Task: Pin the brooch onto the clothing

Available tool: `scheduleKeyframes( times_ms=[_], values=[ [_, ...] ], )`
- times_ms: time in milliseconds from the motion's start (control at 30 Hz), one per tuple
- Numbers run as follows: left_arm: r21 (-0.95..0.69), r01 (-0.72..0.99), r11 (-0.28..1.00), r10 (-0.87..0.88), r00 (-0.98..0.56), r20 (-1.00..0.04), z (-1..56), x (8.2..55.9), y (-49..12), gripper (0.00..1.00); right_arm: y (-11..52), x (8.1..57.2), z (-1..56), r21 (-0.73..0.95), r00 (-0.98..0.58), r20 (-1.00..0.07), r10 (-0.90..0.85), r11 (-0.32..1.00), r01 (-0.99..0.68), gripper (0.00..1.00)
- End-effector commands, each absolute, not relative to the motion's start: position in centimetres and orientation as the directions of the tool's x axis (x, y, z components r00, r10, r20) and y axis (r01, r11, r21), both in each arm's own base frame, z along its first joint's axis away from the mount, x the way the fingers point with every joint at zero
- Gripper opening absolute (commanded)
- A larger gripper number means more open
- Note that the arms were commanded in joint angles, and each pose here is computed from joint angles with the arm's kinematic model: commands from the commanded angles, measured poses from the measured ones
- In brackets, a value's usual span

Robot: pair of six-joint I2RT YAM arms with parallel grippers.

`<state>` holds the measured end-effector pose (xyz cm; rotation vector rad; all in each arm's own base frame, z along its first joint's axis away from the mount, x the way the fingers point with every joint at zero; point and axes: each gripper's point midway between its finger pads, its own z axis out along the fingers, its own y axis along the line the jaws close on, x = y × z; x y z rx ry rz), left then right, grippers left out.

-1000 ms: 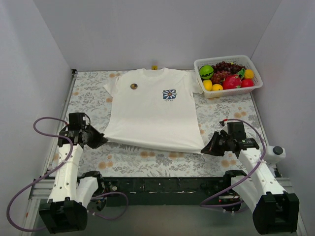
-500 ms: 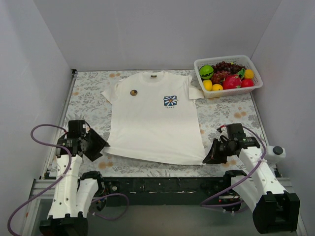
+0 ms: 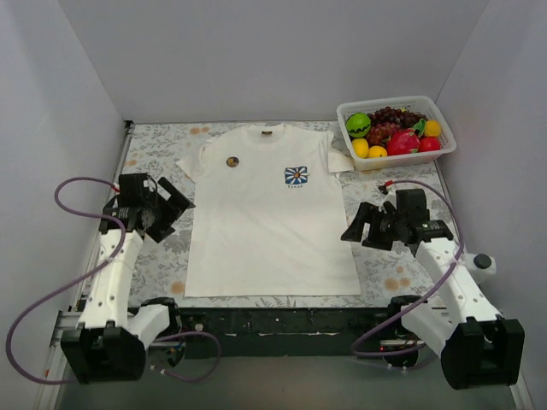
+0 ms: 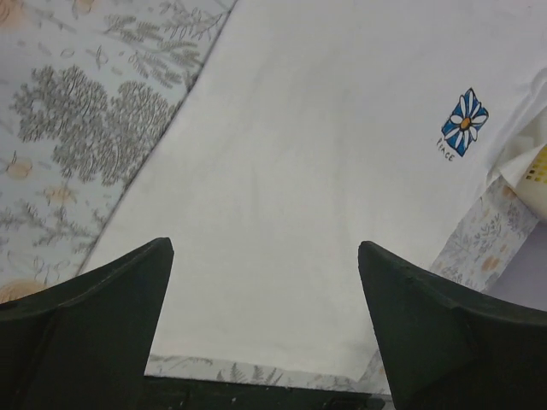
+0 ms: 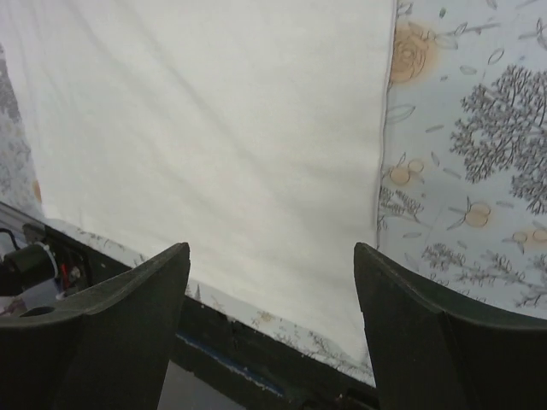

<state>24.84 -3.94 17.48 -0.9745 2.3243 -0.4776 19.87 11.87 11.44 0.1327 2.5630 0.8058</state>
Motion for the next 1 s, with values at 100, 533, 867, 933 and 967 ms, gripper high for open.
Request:
scheduleKeyframes(
  times_ms=[100, 533, 867, 933, 967],
  values=[
    [-0.565, -0.481, 0.67, -0.742, -0.452, -0.495, 17.6, 39.2, -1.8, 0.55, 14.3, 28.1, 10.5, 0.461, -0.832, -0.538, 0.135, 0.874, -0.156, 0.83],
    [-0.467, -0.62, 0.631, -0.757, -0.359, -0.546, 9.1, 55.6, 3.3, 0.0, 18.1, 31.4, 5.4, 0.364, -0.881, -0.472, -0.011, 0.908, -0.206, 0.83],
    [-0.406, -0.716, 0.567, -0.809, -0.393, -0.437, 4.1, 55.9, 3.8, 0.0, 18.0, 28.3, 2.2, 0.389, -0.93, -0.368, -0.013, 0.906, -0.167, 0.84],
    [-0.401, -0.746, 0.532, -0.827, -0.356, -0.435, 4.4, 55.0, 4.3, 0.0, 17.9, 27.7, 1.7, 0.391, -0.938, -0.346, -0.019, 0.906, -0.162, 0.84],
    [-0.403, -0.754, 0.518, -0.833, -0.339, -0.436, 4.6, 54.8, 4.6, 0.0, 18.0, 27.5, 1.5, 0.393, -0.939, -0.342, -0.023, 0.905, -0.165, 0.84]
  ],
)
